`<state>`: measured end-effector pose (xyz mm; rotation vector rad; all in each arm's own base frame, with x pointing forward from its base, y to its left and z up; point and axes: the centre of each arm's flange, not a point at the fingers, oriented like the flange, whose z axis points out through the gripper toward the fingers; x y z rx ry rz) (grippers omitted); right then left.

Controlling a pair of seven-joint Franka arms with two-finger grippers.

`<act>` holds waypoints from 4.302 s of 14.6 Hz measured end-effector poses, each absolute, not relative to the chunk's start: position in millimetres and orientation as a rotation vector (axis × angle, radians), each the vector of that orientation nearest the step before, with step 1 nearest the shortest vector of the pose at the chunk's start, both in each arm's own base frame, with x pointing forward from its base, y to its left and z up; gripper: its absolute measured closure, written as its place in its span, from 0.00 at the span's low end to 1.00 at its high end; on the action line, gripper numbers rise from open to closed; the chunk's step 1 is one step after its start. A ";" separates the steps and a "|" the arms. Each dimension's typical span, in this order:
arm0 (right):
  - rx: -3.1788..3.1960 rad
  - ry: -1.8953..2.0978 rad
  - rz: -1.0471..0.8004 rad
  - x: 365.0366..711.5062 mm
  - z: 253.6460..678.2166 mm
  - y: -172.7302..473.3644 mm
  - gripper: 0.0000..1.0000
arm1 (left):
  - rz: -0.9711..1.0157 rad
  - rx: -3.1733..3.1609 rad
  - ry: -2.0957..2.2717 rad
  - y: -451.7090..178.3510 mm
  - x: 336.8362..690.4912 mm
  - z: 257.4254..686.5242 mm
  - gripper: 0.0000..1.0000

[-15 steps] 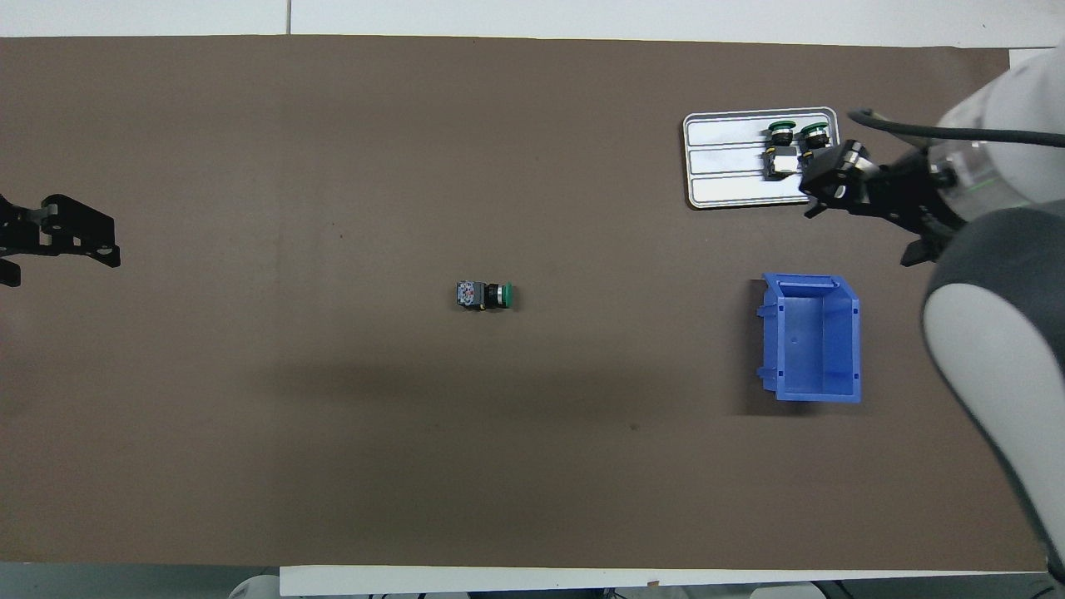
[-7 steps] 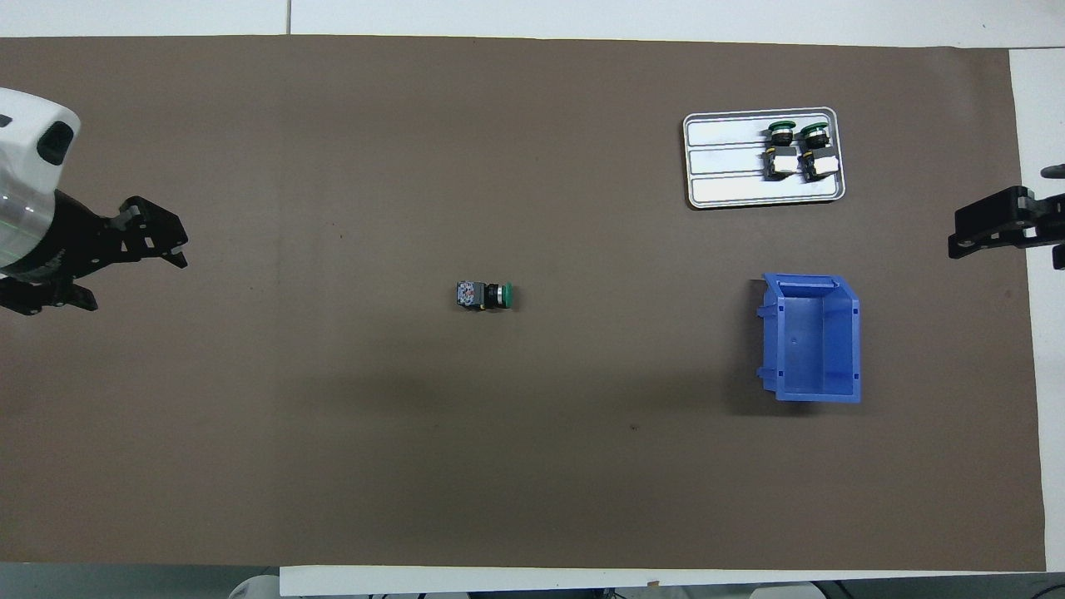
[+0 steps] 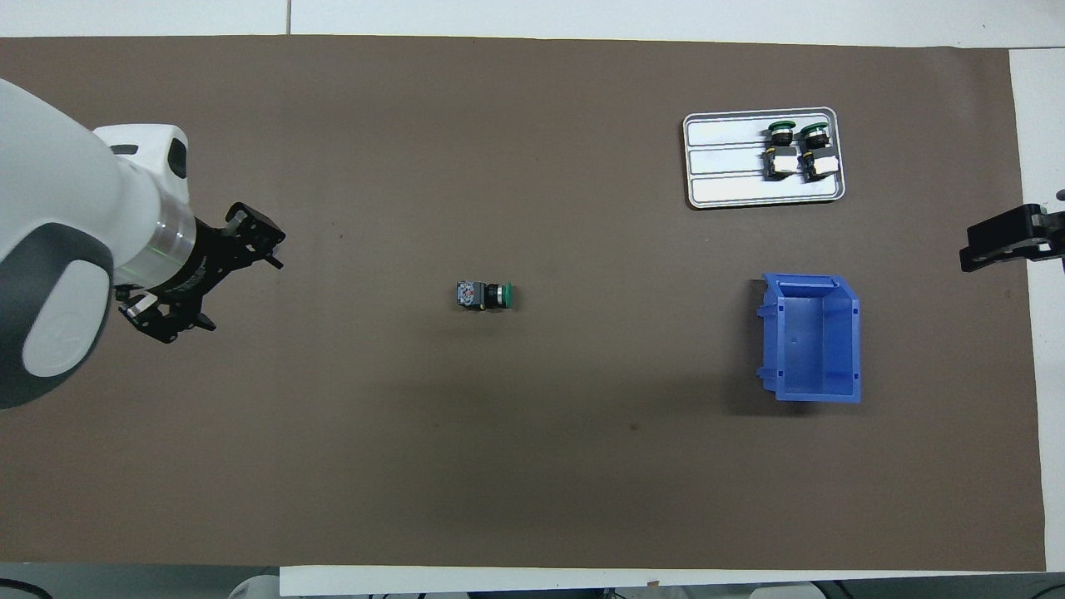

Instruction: Place and press button with both arms

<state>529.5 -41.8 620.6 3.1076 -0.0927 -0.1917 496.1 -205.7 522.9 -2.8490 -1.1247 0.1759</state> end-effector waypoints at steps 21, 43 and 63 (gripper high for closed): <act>3.113 -0.068 -0.178 530.7 619.0 -39.2 0.00 | 0.141 -2.434 -1.955 -417.0 490.7 330.0 0.00; 3.113 -0.068 -0.178 530.7 619.0 -39.2 0.00 | 0.127 -2.434 -1.957 -431.8 489.9 303.5 0.67; 3.113 -0.068 -0.178 530.7 619.0 -39.2 0.00 | 0.456 -2.443 -2.460 -387.3 546.6 385.5 0.67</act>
